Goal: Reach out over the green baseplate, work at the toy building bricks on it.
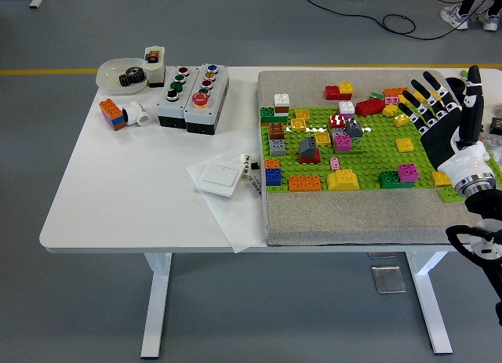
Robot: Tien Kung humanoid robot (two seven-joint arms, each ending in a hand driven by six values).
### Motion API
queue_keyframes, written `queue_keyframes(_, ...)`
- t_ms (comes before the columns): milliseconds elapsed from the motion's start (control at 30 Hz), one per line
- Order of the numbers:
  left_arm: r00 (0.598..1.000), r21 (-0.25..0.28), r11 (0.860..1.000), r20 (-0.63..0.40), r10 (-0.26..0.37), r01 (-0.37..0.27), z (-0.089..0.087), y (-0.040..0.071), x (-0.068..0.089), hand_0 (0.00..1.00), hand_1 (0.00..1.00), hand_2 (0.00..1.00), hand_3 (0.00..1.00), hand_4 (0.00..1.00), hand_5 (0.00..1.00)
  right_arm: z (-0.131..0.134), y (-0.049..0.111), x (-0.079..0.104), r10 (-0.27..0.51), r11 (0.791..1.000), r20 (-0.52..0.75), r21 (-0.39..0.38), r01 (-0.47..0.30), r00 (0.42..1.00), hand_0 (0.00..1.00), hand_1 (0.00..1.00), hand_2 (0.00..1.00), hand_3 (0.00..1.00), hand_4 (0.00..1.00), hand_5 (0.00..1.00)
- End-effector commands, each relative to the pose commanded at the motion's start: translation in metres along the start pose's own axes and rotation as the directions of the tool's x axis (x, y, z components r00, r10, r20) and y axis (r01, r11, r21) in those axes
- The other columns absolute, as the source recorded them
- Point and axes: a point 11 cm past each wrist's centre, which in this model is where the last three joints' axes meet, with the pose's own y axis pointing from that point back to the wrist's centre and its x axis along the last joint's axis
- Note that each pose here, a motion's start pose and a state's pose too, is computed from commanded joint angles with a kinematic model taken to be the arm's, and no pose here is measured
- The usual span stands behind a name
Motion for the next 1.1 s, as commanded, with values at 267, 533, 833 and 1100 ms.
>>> queue_keyframes(267, 1.000, -0.002, 1.000, -0.004, -0.001, 0.001, 0.0005, 0.0000, -0.0003, 0.859, 0.868, 0.874, 0.739, 0.735, 0.654, 0.0004, -0.0002, -0.0009, -0.002, 1.000, 0.011, -0.001, 0.002, 1.000, 0.893, 0.839, 0.859, 0.881, 0.998, 0.998)
queue_keyframes(533, 1.000, -0.003, 1.000, -0.006, 0.000, 0.000, 0.0009, 0.0000, 0.0000, 0.859, 0.867, 0.873, 0.738, 0.734, 0.654, 0.0007, -0.0005, -0.0011, -0.002, 1.000, 0.029, -0.002, 0.002, 1.000, 0.893, 0.839, 0.858, 0.881, 0.998, 0.998)
queue_keyframes(833, 1.000, -0.008, 1.000, -0.009, 0.000, 0.000, 0.0029, -0.0001, -0.0001, 0.859, 0.867, 0.872, 0.738, 0.734, 0.654, -0.0001, -0.0013, -0.0014, -0.001, 1.000, 0.046, 0.000, 0.001, 0.999, 0.893, 0.839, 0.857, 0.880, 0.998, 0.998)
queue_keyframes(1100, 1.000, -0.008, 1.000, -0.008, -0.001, 0.001, 0.0029, -0.0001, 0.0000, 0.859, 0.867, 0.872, 0.737, 0.734, 0.654, 0.0020, -0.0012, -0.0011, 0.004, 1.000, 0.081, -0.008, -0.003, 0.997, 0.889, 0.837, 0.856, 0.880, 0.998, 0.998)
